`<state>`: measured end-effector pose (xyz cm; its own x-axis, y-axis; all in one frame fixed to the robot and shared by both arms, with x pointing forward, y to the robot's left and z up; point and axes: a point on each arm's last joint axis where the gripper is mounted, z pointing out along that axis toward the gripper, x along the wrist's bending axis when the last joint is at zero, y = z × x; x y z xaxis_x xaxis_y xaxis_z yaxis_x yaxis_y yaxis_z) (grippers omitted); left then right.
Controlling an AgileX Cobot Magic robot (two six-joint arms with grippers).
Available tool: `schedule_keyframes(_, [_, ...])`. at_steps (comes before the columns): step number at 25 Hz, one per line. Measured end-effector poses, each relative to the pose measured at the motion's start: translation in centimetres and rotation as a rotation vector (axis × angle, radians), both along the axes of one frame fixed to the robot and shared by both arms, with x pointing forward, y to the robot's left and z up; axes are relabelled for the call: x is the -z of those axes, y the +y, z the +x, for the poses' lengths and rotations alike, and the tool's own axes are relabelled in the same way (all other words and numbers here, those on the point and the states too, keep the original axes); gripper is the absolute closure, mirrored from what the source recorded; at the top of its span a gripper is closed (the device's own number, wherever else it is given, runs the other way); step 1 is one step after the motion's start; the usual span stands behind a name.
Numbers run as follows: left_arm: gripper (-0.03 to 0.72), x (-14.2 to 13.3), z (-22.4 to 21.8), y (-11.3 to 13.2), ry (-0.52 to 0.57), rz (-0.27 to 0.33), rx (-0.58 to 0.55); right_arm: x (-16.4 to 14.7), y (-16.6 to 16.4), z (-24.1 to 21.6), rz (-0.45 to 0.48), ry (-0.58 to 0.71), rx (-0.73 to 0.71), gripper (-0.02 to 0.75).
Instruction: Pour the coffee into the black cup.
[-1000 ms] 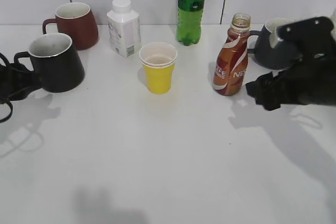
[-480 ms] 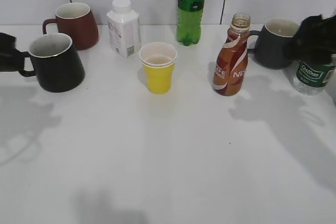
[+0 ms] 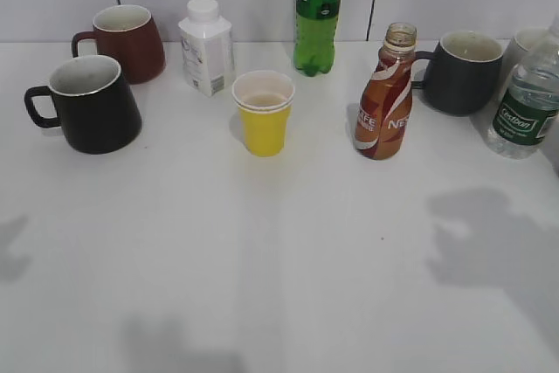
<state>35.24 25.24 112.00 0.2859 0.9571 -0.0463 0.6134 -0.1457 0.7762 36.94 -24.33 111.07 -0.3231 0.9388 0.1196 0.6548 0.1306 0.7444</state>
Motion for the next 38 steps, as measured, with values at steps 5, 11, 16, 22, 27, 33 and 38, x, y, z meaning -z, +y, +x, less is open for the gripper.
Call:
schedule_keyframes(5, [0.379, -0.5, -3.7, 2.0, -0.01, 0.006, 0.023, 0.5, -1.8, -5.0, 0.02, -0.055, -0.008, 0.148])
schedule_keyframes(11, [0.379, 0.2, -7.4, 3.7, -0.101, -0.048, 0.063, 1.7, -3.8, -10.0, 0.045, -0.146, -0.012, 0.148])
schedule_keyframes(16, [0.379, 2.9, -9.3, 4.8, -0.125, -0.064, 0.064, 3.6, -4.8, -11.7, 0.013, -0.188, 0.005, 0.148])
schedule_keyframes(22, [0.379, 5.9, -9.6, 5.0, -0.088, -0.039, 0.067, 5.7, -5.2, -11.4, -0.053, -0.155, 0.027, 0.148])
schedule_keyframes(27, [0.379, 6.1, -9.6, 5.0, -0.083, -0.032, 0.069, 5.7, -5.3, -11.3, -0.061, -0.159, 0.043, 0.151])
schedule_keyframes(33, [0.379, 6.1, -9.6, 5.0, -0.083, -0.032, 0.07, 5.7, -5.4, -11.3, -0.053, -0.156, 0.055, 0.162])
schedule_keyframes(38, [0.379, 6.1, -9.6, 5.0, -0.083, -0.032, 0.07, 5.7, -5.4, -11.3, -0.045, -0.153, 0.066, 0.163])
